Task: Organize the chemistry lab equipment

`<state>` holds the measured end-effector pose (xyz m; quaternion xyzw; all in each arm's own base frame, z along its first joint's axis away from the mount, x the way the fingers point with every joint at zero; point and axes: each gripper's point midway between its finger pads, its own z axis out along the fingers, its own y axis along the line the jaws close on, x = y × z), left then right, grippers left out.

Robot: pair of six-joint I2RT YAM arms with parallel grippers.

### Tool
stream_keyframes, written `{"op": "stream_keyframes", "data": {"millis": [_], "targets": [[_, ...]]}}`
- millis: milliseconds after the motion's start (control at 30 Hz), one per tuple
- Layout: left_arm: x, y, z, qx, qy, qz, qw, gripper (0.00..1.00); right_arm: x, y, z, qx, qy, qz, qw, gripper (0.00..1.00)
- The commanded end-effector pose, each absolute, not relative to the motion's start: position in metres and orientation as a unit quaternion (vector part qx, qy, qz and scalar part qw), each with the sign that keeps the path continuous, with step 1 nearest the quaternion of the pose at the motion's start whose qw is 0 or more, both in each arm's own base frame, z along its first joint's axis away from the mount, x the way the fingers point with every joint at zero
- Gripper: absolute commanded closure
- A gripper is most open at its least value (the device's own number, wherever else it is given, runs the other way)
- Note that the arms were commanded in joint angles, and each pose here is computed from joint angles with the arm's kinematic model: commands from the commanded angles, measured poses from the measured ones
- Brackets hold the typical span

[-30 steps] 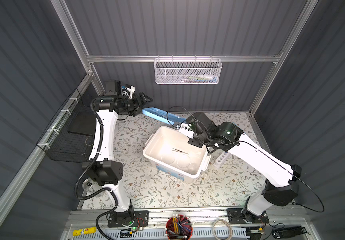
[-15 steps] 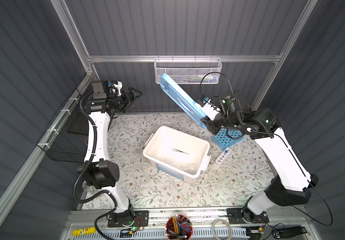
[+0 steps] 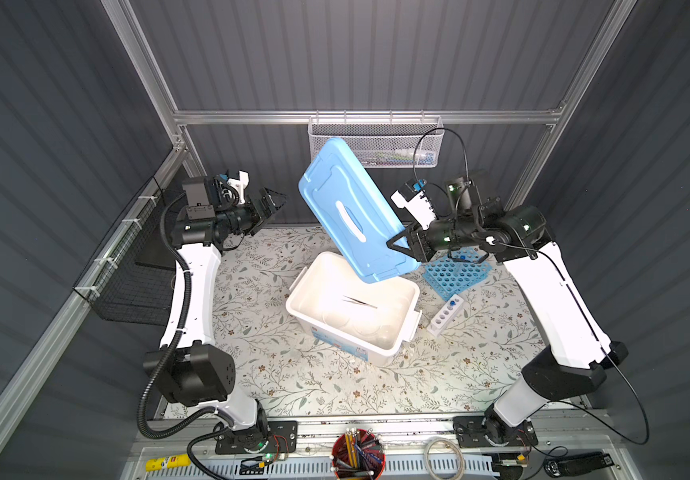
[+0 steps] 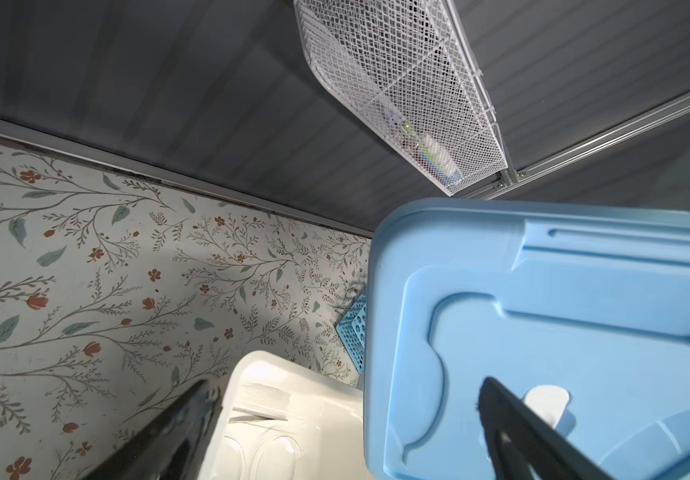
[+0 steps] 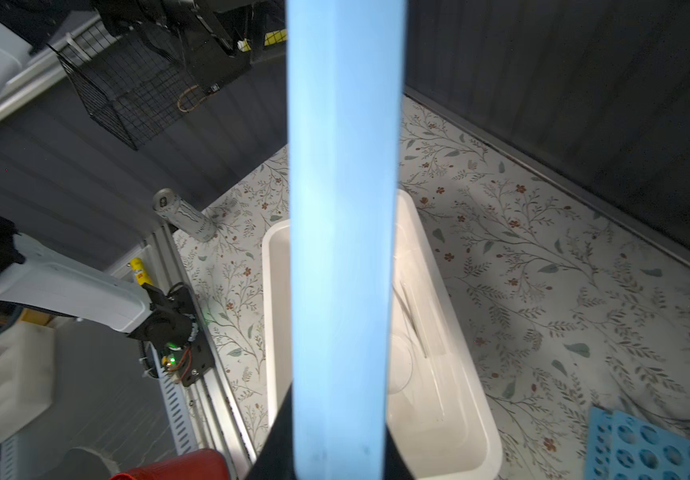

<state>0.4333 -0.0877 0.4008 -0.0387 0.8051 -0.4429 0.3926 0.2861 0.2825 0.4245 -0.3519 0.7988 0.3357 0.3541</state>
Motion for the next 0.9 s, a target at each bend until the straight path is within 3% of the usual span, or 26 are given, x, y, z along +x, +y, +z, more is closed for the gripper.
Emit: {"op": "stream_keyframes", "data": {"millis": [0, 267, 633, 733, 867], "targets": [[0.420, -0.098, 0.418, 0.004, 0.783, -0.466, 0.412, 0.01, 0.278, 0.294, 0.458, -0.339, 0.752, 0.440, 0.355, 0.96], [0.407, -0.109, 0.426, 0.025, 0.748, -0.518, 0.415, 0.02, 0.292, 0.299, 0.452, -0.312, 0.742, 0.504, 0.313, 0.96], [0.423, -0.110, 0.415, 0.022, 0.735, -0.540, 0.409, 0.04, 0.294, 0.316, 0.445, -0.301, 0.719, 0.573, 0.254, 0.95], [0.430, -0.111, 0.425, 0.023, 0.716, -0.560, 0.415, 0.11, 0.297, 0.318, 0.438, -0.297, 0.720, 0.578, 0.242, 0.94], [0.428, -0.115, 0.430, 0.036, 0.708, -0.577, 0.406, 0.29, 0.303, 0.320, 0.435, -0.291, 0.715, 0.592, 0.233, 0.93]]}}
